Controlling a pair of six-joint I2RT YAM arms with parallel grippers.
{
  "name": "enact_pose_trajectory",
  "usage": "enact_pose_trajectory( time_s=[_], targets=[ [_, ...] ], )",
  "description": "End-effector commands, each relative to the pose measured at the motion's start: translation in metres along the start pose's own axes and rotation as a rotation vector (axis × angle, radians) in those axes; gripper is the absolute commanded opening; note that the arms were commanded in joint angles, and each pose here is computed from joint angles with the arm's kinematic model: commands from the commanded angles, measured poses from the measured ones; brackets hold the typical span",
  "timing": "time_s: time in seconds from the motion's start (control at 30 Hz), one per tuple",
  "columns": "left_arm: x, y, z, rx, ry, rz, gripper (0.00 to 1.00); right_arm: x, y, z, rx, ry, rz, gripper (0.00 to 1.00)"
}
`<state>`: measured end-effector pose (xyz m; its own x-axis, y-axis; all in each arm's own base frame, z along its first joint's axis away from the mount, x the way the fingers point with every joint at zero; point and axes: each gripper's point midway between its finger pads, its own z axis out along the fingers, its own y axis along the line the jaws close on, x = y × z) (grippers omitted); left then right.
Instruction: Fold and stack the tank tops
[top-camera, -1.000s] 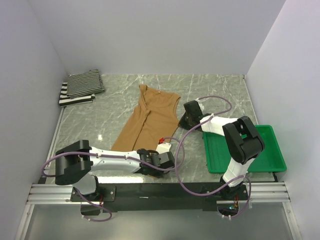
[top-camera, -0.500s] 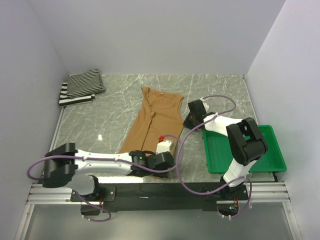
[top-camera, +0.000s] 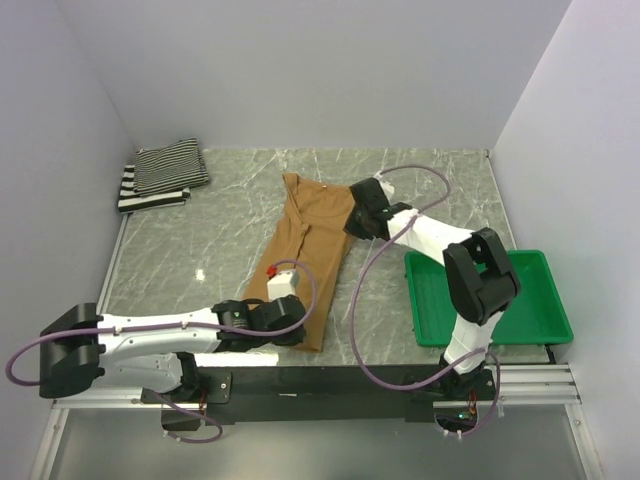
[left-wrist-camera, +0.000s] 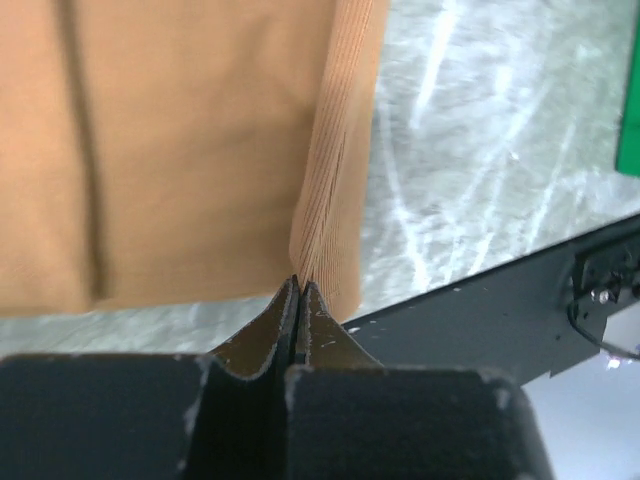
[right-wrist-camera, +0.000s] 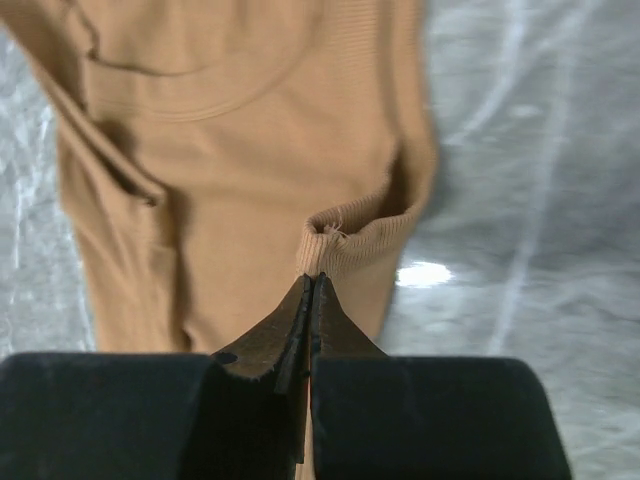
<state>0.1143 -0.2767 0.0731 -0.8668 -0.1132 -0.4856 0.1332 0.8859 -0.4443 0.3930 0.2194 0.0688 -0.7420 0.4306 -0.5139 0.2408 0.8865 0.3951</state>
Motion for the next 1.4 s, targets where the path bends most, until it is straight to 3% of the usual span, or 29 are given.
enact_pose_trajectory(
  time_s=[0.0,0.3,0.57,1.03,1.13,1.23,1.37],
  targets=[
    [-0.006,0.016,-0.005,-0.036,-0.034,-0.09,0.01,-0.011,0.032,0.001,-0.01,-0.039,-0.02,0.0],
    [-0.003,0.057,-0.007,-0.138,-0.031,-0.178,0.01,0.005,0.085,0.033,-0.012,0.017,-0.098,0.0],
    [-0.003,0.089,-0.004,-0.226,-0.007,-0.236,0.01,0.023,0.099,0.053,-0.01,0.054,-0.123,0.0],
    [0.0,0.094,-0.001,-0.211,0.036,-0.256,0.01,0.026,0.109,0.056,-0.039,0.058,-0.147,0.0],
    [-0.003,0.088,-0.002,-0.195,0.043,-0.238,0.01,0.027,0.109,0.055,-0.045,0.055,-0.151,0.13],
    [-0.007,0.081,-0.004,-0.184,0.044,-0.22,0.12,0.02,0.111,0.046,-0.062,0.036,-0.16,0.29],
    [-0.018,0.072,-0.012,-0.165,0.027,-0.208,0.25,0.007,0.122,0.033,-0.092,0.002,-0.179,0.36]
  ],
)
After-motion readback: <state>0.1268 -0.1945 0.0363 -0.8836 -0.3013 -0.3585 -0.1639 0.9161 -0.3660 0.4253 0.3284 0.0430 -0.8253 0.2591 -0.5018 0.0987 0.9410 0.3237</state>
